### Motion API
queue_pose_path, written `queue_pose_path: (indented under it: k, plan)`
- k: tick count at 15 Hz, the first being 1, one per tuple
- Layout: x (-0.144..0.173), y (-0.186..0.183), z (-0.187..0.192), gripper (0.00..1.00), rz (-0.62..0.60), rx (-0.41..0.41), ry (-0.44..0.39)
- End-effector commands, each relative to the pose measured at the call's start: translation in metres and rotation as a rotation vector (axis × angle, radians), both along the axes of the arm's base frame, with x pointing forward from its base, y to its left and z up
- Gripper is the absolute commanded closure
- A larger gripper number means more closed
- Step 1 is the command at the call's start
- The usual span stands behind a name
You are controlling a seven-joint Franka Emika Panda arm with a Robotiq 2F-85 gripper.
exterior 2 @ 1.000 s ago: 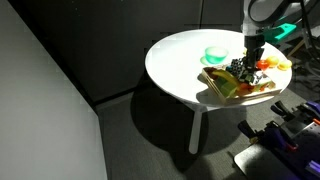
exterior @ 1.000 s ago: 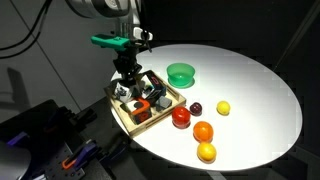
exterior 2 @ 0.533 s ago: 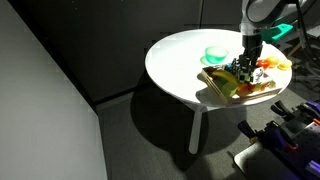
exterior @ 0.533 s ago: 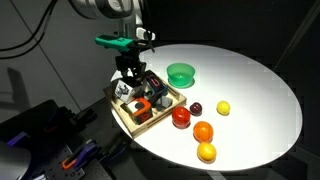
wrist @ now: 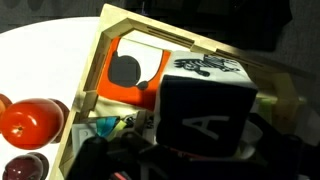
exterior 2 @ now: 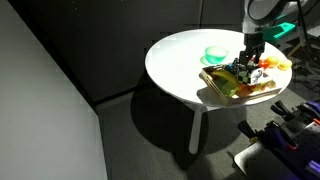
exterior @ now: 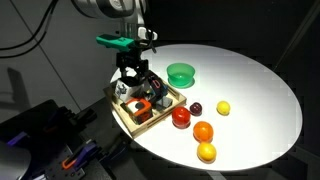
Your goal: Pick up the block with the letter a on it and put it in the tray
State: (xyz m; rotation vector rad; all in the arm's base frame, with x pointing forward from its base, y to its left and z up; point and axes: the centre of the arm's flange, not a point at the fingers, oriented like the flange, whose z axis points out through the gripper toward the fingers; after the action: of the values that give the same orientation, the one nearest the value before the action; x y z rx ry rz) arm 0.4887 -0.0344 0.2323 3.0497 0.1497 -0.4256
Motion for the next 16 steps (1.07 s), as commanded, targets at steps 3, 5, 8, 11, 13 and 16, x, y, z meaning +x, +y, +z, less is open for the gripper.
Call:
queue_pose_path:
  k: [3,5,8,11,13,16]
  plan:
    - [-0.002,-0.007,0.027,0.00,-0.058,0.025,-0.045]
    - [-0.001,-0.008,0.035,0.00,-0.080,0.034,-0.061]
    - [-0.002,-0.011,0.047,0.00,-0.124,0.047,-0.081]
    - [-0.006,-0.015,0.060,0.00,-0.179,0.043,-0.101]
    - [-0.010,-0.019,0.072,0.00,-0.218,0.025,-0.104]
    - [-0.017,-0.023,0.089,0.00,-0.283,0.001,-0.091]
